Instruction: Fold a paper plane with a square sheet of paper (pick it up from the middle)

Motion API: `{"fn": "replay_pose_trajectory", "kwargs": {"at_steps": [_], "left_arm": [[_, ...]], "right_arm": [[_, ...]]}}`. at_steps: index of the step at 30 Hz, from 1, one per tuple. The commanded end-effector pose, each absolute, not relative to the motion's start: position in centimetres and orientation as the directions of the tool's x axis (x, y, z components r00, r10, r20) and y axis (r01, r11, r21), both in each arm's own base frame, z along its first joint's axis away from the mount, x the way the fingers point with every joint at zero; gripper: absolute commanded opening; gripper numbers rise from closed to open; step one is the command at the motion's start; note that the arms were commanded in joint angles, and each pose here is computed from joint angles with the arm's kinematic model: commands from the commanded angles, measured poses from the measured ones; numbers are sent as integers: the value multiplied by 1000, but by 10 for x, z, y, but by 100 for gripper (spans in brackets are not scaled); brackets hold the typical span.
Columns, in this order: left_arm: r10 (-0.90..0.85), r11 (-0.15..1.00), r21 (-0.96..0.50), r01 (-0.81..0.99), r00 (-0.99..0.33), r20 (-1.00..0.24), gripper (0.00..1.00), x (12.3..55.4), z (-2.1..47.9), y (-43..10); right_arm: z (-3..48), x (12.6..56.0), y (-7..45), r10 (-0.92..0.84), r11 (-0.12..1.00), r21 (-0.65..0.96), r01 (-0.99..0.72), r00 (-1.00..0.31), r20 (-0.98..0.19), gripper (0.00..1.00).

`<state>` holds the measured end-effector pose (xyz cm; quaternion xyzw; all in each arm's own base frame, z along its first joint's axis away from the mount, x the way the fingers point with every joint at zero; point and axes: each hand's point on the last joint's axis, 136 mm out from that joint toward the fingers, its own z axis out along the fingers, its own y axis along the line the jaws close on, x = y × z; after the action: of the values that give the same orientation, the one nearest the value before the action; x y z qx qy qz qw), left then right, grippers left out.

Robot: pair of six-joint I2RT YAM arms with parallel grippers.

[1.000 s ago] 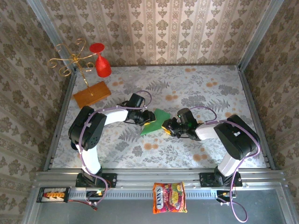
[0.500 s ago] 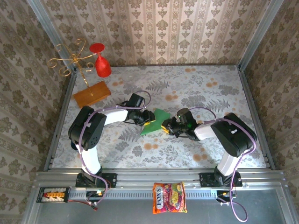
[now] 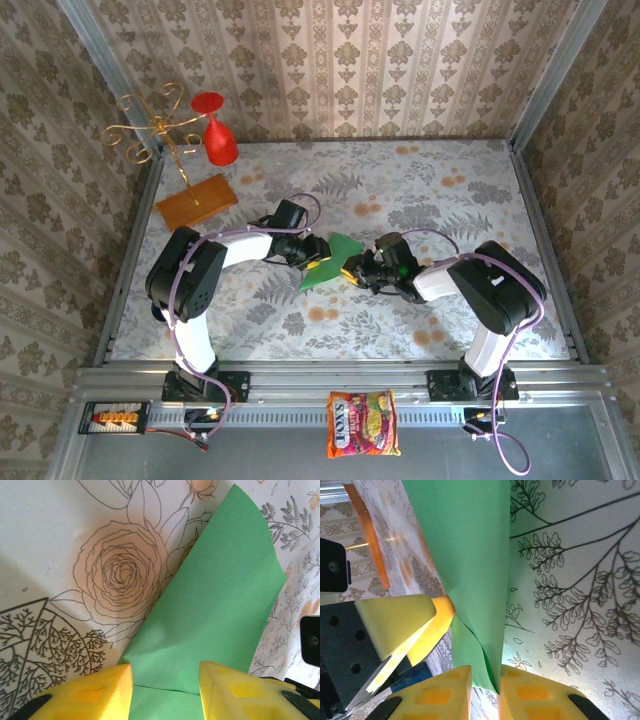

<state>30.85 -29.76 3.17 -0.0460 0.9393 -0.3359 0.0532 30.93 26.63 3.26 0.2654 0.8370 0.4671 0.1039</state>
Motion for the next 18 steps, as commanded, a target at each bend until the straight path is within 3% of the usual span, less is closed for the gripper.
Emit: {"fn": "replay_pose_trajectory", "kwargs": {"at_steps": [1,11,18], "left_arm": [[-139,781,-618,-84,-989,-41,40,304,29,-289],[-142,778,-623,-86,-989,-40,40,305,30,-289],[-131,762,-648,-16,-983,-129,42,311,60,-289]], "right_arm": [[29,309,273,533,413,839,353,-841,92,19],[25,310,277,536,408,837,364,-838,103,16],[32,311,270,556,439,819,371,-828,77,8]]}}
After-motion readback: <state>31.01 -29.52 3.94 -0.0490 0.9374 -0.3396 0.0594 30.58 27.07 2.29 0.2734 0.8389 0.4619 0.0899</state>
